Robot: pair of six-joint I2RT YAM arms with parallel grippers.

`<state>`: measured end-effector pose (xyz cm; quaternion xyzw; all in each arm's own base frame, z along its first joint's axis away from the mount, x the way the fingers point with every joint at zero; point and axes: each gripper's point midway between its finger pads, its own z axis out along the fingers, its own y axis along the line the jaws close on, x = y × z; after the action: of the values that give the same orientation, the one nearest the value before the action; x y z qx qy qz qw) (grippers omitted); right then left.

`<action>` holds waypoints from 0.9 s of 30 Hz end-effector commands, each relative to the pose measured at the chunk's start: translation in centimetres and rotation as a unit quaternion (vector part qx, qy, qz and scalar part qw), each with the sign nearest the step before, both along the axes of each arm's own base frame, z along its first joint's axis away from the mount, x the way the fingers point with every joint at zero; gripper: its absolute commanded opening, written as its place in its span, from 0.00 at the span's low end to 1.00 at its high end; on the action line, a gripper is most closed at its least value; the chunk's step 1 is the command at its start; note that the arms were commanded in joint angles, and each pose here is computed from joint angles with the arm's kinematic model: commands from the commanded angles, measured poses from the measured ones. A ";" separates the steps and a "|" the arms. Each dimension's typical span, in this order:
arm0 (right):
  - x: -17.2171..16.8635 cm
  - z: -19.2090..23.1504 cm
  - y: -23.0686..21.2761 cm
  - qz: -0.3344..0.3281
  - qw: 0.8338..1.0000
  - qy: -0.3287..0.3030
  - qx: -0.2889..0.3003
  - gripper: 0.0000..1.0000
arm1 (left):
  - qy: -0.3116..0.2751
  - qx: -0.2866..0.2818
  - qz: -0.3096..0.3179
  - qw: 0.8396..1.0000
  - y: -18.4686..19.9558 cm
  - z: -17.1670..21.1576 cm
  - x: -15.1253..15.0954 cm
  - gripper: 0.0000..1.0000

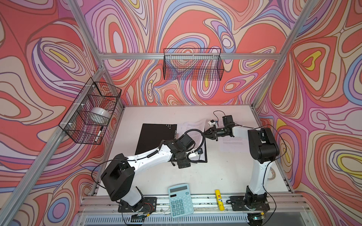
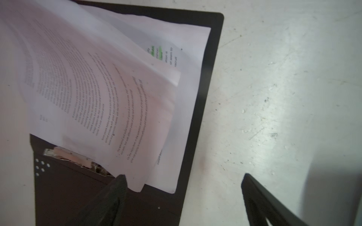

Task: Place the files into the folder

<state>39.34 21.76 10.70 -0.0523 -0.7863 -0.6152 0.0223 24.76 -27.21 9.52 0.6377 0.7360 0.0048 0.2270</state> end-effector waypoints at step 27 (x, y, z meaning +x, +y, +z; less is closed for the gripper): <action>-0.9 1.6 0.1 0.025 0.998 0.057 0.029 0.12 | -0.215 -0.036 0.036 0.975 -3.3 -0.1 5.6 0.77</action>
<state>38.57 21.99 12.51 -0.0685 -0.7692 -0.6305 0.0782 29.95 -30.18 8.51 0.5997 0.6896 0.1183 0.3884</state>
